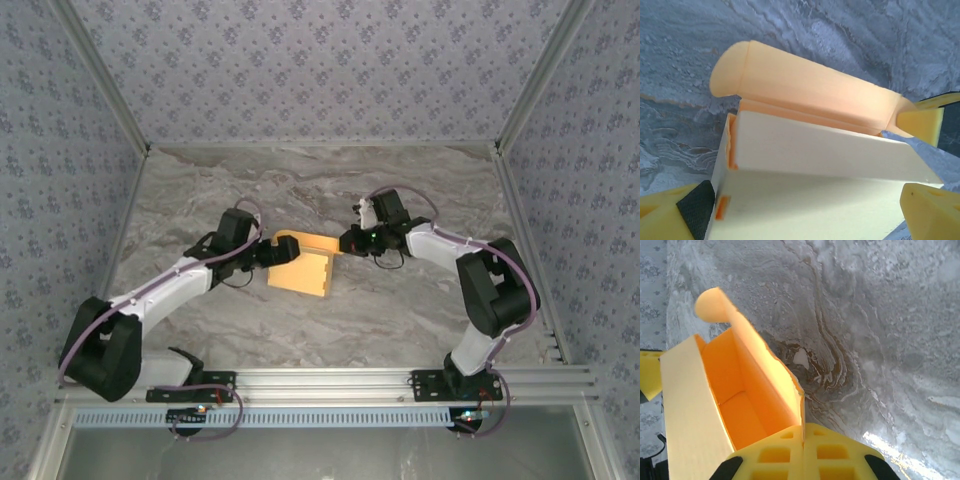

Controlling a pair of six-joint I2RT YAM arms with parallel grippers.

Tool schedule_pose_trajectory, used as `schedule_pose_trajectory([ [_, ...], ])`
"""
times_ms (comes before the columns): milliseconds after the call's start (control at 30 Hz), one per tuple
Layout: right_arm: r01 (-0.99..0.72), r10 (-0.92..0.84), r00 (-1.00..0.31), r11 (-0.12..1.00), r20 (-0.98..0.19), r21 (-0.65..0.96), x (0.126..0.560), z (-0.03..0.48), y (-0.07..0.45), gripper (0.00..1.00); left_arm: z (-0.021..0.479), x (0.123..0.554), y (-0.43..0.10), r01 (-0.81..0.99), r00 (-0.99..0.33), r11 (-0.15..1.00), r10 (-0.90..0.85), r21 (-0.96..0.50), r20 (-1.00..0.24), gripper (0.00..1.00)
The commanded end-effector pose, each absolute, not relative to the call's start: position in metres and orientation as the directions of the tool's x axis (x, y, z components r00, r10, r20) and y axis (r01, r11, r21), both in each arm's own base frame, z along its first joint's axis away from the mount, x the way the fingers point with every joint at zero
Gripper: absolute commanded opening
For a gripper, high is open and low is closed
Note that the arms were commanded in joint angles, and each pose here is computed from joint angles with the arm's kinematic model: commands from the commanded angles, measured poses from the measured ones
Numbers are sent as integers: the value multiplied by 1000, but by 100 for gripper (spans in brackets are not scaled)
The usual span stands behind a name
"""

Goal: Fold the paper box

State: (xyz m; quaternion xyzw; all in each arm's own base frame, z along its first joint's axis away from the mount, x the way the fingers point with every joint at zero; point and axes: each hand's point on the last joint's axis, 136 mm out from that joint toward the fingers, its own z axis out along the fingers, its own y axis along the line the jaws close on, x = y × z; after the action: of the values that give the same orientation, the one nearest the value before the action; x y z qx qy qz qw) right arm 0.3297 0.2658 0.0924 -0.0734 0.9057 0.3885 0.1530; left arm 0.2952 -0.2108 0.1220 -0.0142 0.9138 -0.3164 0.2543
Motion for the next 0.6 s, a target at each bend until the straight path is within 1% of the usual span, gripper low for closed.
schedule_pose_trajectory([
  [0, -403, -75, -880, 640, -468, 654, 338, 120, 273, 7, 126, 295, -207, 149, -860, 792, -192, -592, -473, 98],
  [100, -454, -99, -855, 620, -510, 640, 339, 124, 276, 8, 117, 293, -206, 149, -865, 803, -177, -577, -470, 98],
  [300, -582, -143, -766, 568, -626, 582, 340, 136, 283, 10, 86, 286, -194, 134, -851, 877, -136, -461, -507, 97],
  [400, -674, -192, -686, 529, -702, 515, 333, 141, 286, 10, 84, 288, -188, 118, -817, 903, -148, -413, -557, 97],
  [567, -795, -272, -537, 480, -799, 371, 323, 148, 289, 9, 88, 295, -187, 76, -775, 907, -208, -414, -597, 97],
])
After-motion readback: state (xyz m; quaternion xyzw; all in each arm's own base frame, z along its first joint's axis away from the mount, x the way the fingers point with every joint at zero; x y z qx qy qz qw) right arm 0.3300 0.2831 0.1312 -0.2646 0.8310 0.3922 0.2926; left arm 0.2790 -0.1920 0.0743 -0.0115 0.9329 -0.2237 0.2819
